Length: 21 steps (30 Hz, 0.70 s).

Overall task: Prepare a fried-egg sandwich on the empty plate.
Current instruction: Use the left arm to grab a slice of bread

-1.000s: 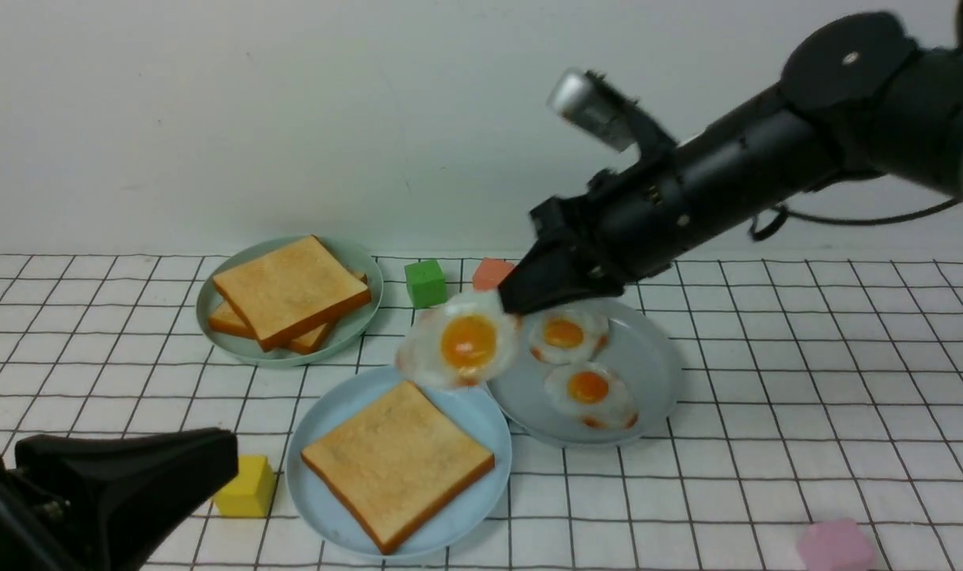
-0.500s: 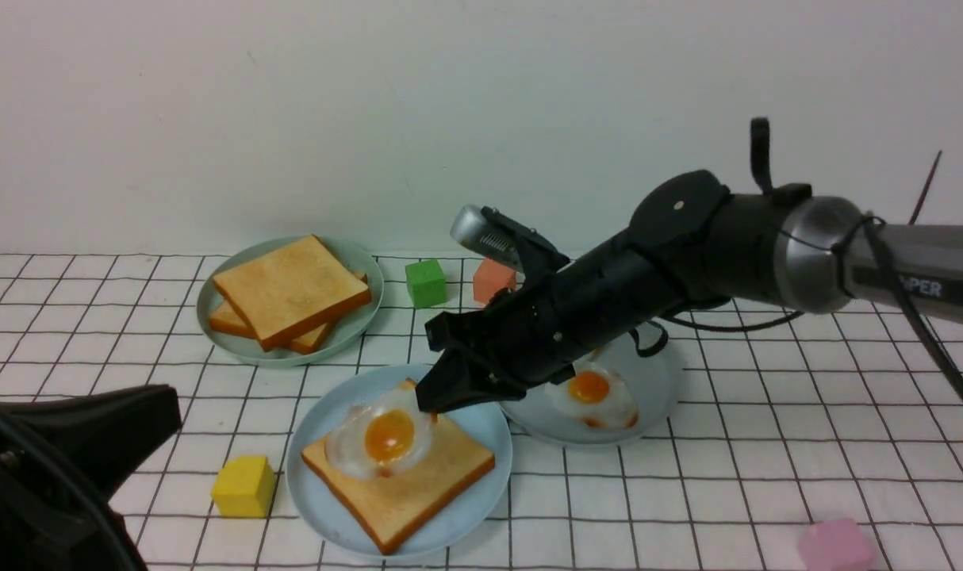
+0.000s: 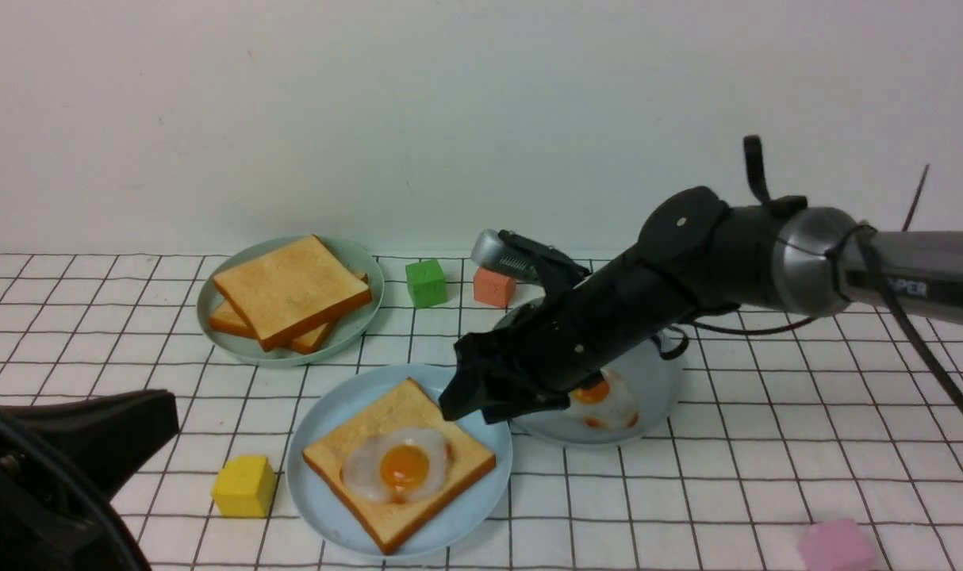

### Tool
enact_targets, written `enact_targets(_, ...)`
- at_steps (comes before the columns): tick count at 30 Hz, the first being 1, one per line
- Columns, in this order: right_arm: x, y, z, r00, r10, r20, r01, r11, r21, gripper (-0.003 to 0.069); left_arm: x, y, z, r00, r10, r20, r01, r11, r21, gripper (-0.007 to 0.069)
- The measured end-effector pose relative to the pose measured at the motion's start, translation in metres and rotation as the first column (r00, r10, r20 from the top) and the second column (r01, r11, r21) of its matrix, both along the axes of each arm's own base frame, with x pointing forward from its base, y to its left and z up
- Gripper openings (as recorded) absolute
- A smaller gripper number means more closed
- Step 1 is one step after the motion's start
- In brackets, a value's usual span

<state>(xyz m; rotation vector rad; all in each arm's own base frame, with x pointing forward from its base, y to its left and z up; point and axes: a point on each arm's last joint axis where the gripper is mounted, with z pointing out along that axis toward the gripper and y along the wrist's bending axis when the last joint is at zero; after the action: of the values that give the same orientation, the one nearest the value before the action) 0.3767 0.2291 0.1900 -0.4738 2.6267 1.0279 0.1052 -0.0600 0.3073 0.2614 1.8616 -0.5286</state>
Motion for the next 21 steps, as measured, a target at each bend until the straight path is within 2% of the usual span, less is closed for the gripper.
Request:
enact_targets(3,-0.002,-0.017,0.022,1.000,0.005,0.021,-0.005,0.999,-0.033,0.0360,0.000,0.000,-0.001,1.000,0.000,-0.010,0.000,1.000,0.005,0.0025)
enact_targets(6,-0.017,-0.031,0.058,0.997,0.041,0.069,-0.036,0.996,-0.083,0.0242,-0.001,0.000,-0.003,1.000,-0.001,-0.025,0.001,1.000,0.014,0.0028)
enact_targets(7,-0.019,-0.032,0.062,0.996,0.045,0.077,-0.039,0.996,-0.084,0.0234,-0.001,0.000,-0.003,1.000,-0.001,-0.025,0.001,1.000,0.014,0.0028)
enact_targets(8,-0.033,-0.034,0.075,0.993,0.067,0.098,-0.056,0.992,-0.110,0.0156,-0.001,0.000,-0.003,1.000,-0.001,-0.028,0.001,1.000,0.016,0.0029)
enact_targets(13,-0.073,-0.040,0.098,0.980,0.099,0.172,-0.072,0.985,-0.159,0.0016,-0.001,0.001,-0.004,0.999,-0.001,-0.035,0.001,1.000,0.022,0.0029)
enact_targets(21,-0.107,-0.054,0.124,0.958,0.084,0.274,-0.046,0.989,-0.140,0.0004,0.009,-0.005,-0.014,0.993,0.002,-0.117,0.006,0.998,0.069,0.0029)
